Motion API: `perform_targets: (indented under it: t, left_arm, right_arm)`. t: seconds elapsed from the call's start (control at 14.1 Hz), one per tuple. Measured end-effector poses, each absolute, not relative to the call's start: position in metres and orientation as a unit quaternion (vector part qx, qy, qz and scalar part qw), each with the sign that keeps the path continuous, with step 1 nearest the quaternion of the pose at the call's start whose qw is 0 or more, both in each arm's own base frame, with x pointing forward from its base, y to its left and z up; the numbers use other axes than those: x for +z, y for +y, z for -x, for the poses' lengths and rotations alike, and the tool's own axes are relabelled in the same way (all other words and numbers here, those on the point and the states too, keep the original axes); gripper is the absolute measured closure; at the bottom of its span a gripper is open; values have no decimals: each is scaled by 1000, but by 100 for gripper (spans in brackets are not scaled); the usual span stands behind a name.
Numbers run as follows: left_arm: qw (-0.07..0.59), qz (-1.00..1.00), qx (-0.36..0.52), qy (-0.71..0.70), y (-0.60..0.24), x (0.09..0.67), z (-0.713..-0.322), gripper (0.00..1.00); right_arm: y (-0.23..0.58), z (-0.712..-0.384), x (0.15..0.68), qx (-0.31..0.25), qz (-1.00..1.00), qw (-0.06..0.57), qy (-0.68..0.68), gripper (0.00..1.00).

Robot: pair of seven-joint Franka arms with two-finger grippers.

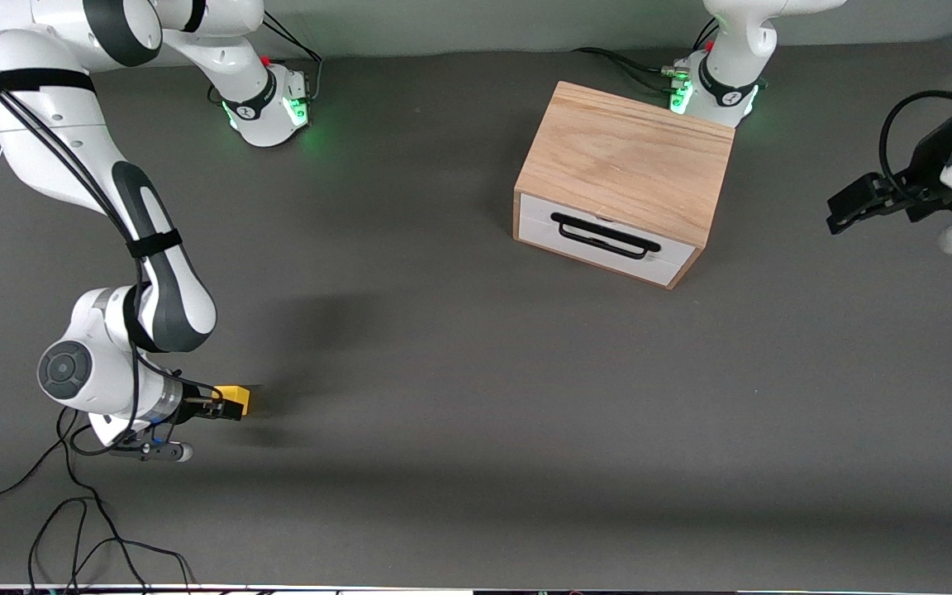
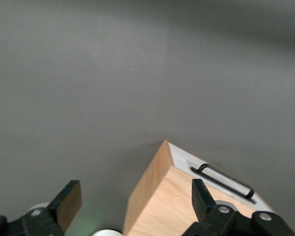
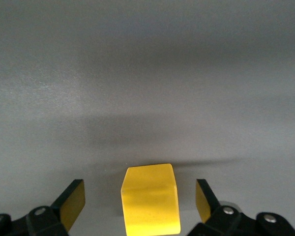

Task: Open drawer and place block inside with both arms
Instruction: 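Grasp the yellow cube with the right gripper while the left gripper reaches the handle, then hook the drawer handle with the left gripper and pull the drawer open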

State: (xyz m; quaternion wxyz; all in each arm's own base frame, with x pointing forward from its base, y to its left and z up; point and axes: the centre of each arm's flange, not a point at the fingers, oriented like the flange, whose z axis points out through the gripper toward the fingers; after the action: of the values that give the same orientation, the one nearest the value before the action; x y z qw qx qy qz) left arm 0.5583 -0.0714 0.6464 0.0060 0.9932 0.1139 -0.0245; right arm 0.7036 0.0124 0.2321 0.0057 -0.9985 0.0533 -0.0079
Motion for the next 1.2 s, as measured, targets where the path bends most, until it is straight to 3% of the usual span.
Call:
perform_targets:
  t: [0.57, 1.2]
  left_arm:
    - [-24, -925, -77, 370, -190, 554, -583, 0]
    - [-162, -744, -118, 637, -295, 394, -575, 0]
  right_arm:
    - [6, -697, 200, 17, 998, 3, 59, 0]
    - [7, -694, 193, 19, 998, 3, 58, 0]
